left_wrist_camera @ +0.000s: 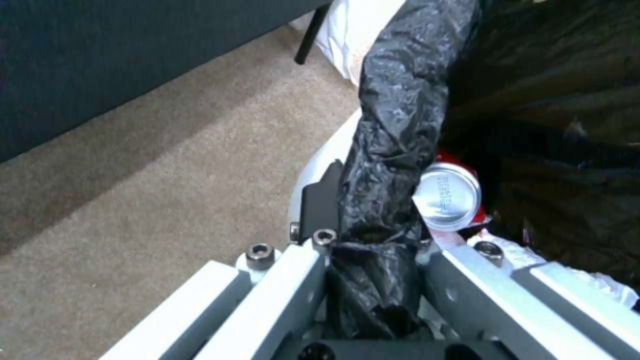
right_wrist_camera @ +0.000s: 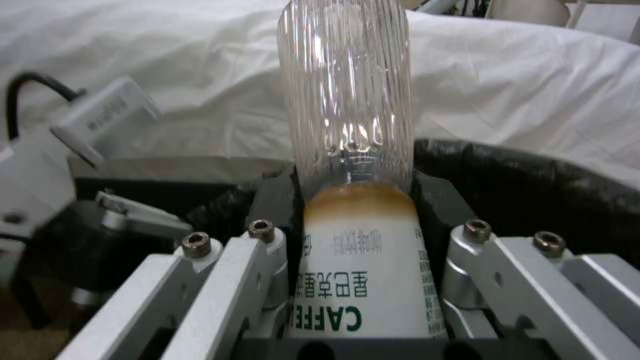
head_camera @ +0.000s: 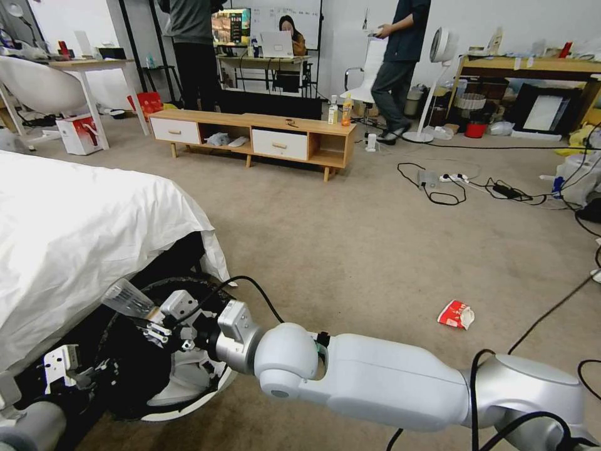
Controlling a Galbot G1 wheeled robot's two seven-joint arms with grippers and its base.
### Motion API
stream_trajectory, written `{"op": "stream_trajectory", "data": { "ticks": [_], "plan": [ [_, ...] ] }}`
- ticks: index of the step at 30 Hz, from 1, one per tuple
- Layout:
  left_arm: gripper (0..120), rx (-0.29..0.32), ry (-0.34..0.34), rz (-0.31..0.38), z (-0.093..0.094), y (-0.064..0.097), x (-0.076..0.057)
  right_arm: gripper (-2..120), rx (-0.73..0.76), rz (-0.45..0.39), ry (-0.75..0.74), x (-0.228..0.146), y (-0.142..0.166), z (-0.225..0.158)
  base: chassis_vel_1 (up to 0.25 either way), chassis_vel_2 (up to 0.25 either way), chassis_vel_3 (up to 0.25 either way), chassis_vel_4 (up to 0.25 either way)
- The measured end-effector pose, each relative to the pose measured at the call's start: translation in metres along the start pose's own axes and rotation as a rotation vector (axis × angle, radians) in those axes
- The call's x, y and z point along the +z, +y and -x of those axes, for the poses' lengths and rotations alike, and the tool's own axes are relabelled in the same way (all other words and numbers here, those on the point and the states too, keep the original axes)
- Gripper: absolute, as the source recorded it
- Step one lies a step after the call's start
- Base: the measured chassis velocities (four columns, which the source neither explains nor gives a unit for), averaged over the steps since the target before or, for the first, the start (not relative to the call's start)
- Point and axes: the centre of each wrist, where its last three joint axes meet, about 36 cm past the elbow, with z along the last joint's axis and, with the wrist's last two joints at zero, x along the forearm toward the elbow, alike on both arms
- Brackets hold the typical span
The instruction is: Pick up the trash bin and place the garbage on the floor into it.
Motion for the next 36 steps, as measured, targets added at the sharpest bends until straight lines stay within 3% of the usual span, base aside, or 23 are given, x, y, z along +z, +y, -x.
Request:
{"op": "stream_trajectory", "data": {
  "ticks": [16, 25, 26, 30, 33, 36],
  "plan": [
    [1, -0.003, 0.004, -0.004, 0.004, 0.003, 0.000, 29, 0.012, -0.014, 0.025, 0.030, -0.002, 0.004, 0.000, 0.000, 0.000, 0.000],
    [1, -0.001, 0.005, -0.007, 0.007, 0.003, 0.000, 54, 0.012, -0.015, 0.030, 0.032, -0.004, 0.001, 0.000, 0.000, 0.000, 0.000],
    [1, -0.002, 0.005, -0.008, 0.007, 0.003, 0.000, 62, 0.012, -0.015, 0.030, 0.032, -0.004, 0.001, 0.000, 0.000, 0.000, 0.000],
    [1, -0.002, 0.005, -0.008, 0.007, 0.004, 0.000, 73, 0.012, -0.018, 0.029, 0.032, -0.004, 0.000, 0.000, 0.000, 0.000, 0.000],
    [1, -0.004, 0.007, -0.008, 0.007, 0.004, 0.001, 92, 0.014, -0.021, 0.026, 0.030, -0.005, -0.003, 0.000, 0.000, 0.000, 0.000],
    [1, -0.008, 0.007, -0.008, 0.007, 0.005, 0.001, 99, 0.015, -0.022, 0.020, 0.028, -0.006, -0.006, 0.000, 0.000, 0.000, 0.000]
  ]
}}
